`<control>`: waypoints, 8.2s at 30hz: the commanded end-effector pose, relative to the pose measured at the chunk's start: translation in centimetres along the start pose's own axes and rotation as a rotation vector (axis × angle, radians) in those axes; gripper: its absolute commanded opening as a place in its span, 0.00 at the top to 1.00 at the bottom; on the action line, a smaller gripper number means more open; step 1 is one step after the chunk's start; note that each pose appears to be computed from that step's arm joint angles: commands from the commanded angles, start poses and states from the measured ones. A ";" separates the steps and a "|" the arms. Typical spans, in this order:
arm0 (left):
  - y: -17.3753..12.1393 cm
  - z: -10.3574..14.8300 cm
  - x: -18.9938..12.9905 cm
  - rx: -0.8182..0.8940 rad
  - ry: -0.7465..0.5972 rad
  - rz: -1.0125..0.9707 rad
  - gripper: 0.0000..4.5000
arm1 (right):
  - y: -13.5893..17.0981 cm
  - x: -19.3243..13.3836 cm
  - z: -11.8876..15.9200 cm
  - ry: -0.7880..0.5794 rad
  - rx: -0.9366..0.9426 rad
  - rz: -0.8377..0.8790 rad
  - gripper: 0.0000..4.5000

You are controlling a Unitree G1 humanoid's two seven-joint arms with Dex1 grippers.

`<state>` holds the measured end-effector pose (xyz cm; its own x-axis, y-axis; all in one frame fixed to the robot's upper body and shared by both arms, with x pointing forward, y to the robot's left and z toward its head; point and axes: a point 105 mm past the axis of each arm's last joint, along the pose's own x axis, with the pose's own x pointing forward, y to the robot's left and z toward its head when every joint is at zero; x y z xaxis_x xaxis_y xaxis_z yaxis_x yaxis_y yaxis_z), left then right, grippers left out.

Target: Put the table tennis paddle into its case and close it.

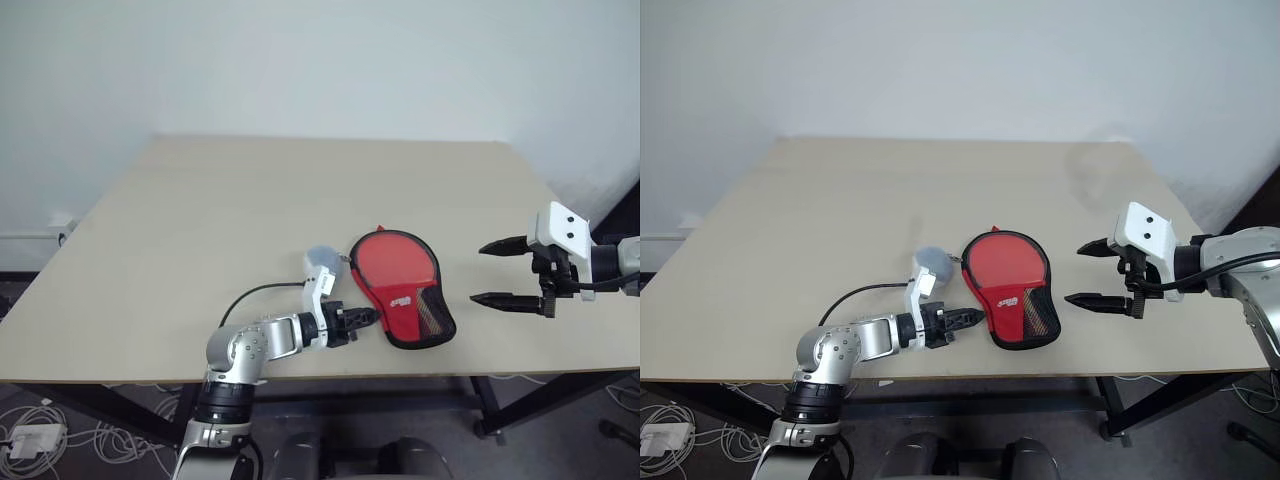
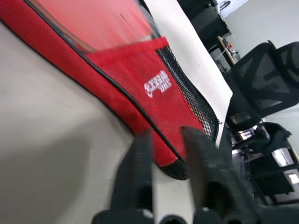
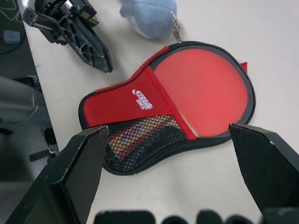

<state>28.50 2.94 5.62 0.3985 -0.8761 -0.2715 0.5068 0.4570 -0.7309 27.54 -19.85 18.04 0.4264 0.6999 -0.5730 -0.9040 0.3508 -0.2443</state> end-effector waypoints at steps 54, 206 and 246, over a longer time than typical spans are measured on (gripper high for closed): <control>1.0 -1.8 3.1 -0.325 0.292 0.157 0.25 | 0.6 0.5 1.6 -0.062 -0.001 -0.036 0.00; 6.0 6.8 -12.6 0.673 -0.262 0.266 0.00 | 2.8 16.0 3.3 -0.226 0.283 -0.065 0.99; 6.4 7.6 -8.9 0.424 -0.278 0.146 0.00 | 4.8 20.6 1.1 -0.190 0.400 -0.043 0.99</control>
<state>33.35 15.22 6.62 0.6435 -0.7458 -0.1726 0.6449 0.6496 -0.4026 31.57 -2.45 5.55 0.4758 0.7753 -0.4154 -0.8258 0.5563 0.0925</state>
